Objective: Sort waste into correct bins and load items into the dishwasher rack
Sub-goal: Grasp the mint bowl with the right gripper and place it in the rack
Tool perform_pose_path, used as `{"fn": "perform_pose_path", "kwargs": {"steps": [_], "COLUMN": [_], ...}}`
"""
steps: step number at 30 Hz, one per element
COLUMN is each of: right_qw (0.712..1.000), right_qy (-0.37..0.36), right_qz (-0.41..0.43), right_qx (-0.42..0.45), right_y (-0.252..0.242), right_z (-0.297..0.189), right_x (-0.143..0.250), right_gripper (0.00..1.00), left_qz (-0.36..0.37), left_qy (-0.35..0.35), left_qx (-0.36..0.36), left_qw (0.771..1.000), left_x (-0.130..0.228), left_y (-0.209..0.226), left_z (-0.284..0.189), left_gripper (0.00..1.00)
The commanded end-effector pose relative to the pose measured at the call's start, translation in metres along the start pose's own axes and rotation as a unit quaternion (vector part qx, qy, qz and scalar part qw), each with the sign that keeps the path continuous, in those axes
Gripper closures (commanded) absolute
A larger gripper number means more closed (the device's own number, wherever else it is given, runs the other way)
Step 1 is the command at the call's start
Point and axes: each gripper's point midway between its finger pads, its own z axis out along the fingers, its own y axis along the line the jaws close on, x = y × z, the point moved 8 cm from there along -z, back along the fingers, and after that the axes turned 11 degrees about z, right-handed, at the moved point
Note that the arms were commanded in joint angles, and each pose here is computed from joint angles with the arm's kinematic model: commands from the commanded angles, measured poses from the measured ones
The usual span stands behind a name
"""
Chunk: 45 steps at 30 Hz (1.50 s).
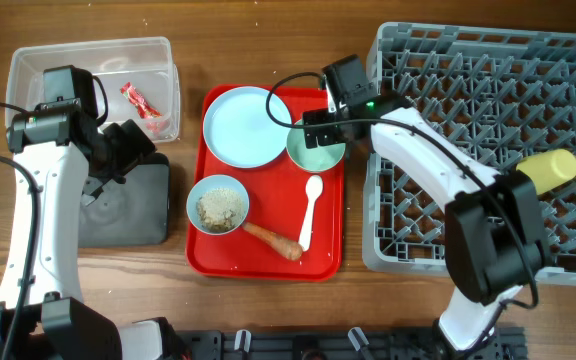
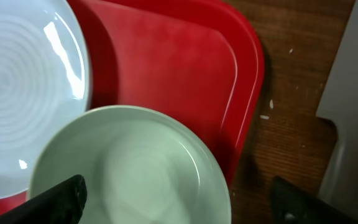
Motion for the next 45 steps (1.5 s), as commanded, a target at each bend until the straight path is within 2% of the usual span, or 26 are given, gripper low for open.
{"fn": "perform_pose_path", "kwargs": {"steps": [1, 2, 6, 8, 11, 17, 21, 24, 27, 30, 32, 36, 39, 41, 43, 45], "right_qw": [0.999, 0.999, 0.998, 0.998, 0.998, 0.986, 0.955, 0.914, 0.85, 0.811, 0.77, 0.736, 0.72, 0.723, 0.733, 0.762], "right_qy": [0.017, 0.025, 0.045, 0.04, 0.011, -0.128, -0.231, -0.273, -0.286, -0.294, -0.293, -0.268, -0.215, -0.186, -0.171, -0.154], "right_qz": [0.026, 0.026, 0.036, 0.037, 0.053, 0.053, 0.05, 0.056, 0.114, 0.159, 0.203, 0.239, 0.237, 0.23, 0.223, 0.209], "right_qx": [0.018, 0.018, 0.025, 0.023, 0.043, 0.087, 0.18, 0.294, 0.428, 0.481, 0.529, 0.575, 0.616, 0.625, 0.62, 0.594], "right_y": [-0.004, -0.004, -0.007, -0.006, -0.01, -0.024, -0.059, -0.101, -0.162, -0.198, -0.237, -0.285, -0.323, -0.338, -0.342, -0.34], "right_z": [0.021, 0.025, 0.032, 0.028, 0.011, -0.075, -0.14, -0.17, -0.193, -0.207, -0.218, -0.213, -0.19, -0.168, -0.149, -0.125], "right_x": [0.005, 0.008, 0.015, 0.013, 0.005, -0.03, -0.049, -0.06, -0.065, -0.065, -0.063, -0.057, -0.051, -0.049, -0.048, -0.049], "right_gripper": [0.14, 0.16, 0.5, 0.71, 0.96, 0.96, 0.96, 0.96, 0.96, 0.96, 0.96, 0.96, 0.96, 0.96, 0.96, 0.96], "left_qz": [-0.007, -0.007, -0.007, -0.007, -0.007, -0.007, -0.007, -0.007, -0.007, -0.007, -0.007, -0.007, -0.007, -0.007, -0.007, -0.007], "left_qy": [-0.007, -0.007, -0.006, -0.005, -0.005, -0.005, -0.005, -0.005, -0.005, -0.005, -0.006, -0.005, -0.004, -0.004, -0.002, -0.002], "left_qx": [-0.004, -0.005, -0.005, -0.005, -0.005, -0.005, -0.005, -0.005, -0.005, -0.005, -0.005, -0.005, -0.002, -0.001, 0.004, 0.006], "left_qw": [1.0, 1.0, 1.0, 1.0, 1.0, 1.0, 1.0, 1.0, 1.0, 1.0, 1.0, 1.0, 1.0, 1.0, 1.0, 1.0], "left_x": [0.001, 0.001, 0.001, 0.001, 0.001, 0.001, 0.001, 0.001, 0.001, 0.001, 0.001, 0.001, 0.001, 0.001, 0.002, 0.002], "left_y": [0.003, 0.003, 0.003, 0.003, 0.003, 0.003, 0.003, 0.003, 0.003, 0.003, 0.003, 0.003, 0.002, 0.002, 0.001, 0.001], "left_z": [-0.003, -0.003, -0.003, -0.003, -0.003, -0.003, -0.003, -0.003, -0.003, -0.003, -0.003, -0.003, -0.003, -0.003, -0.003, -0.003], "left_gripper": [0.0, 0.0, 0.0, 0.0, 0.0, 0.0, 0.0, 0.0, 0.0, 0.0, 0.0, 0.0, 0.0, 0.0, 0.0, 0.0]}}
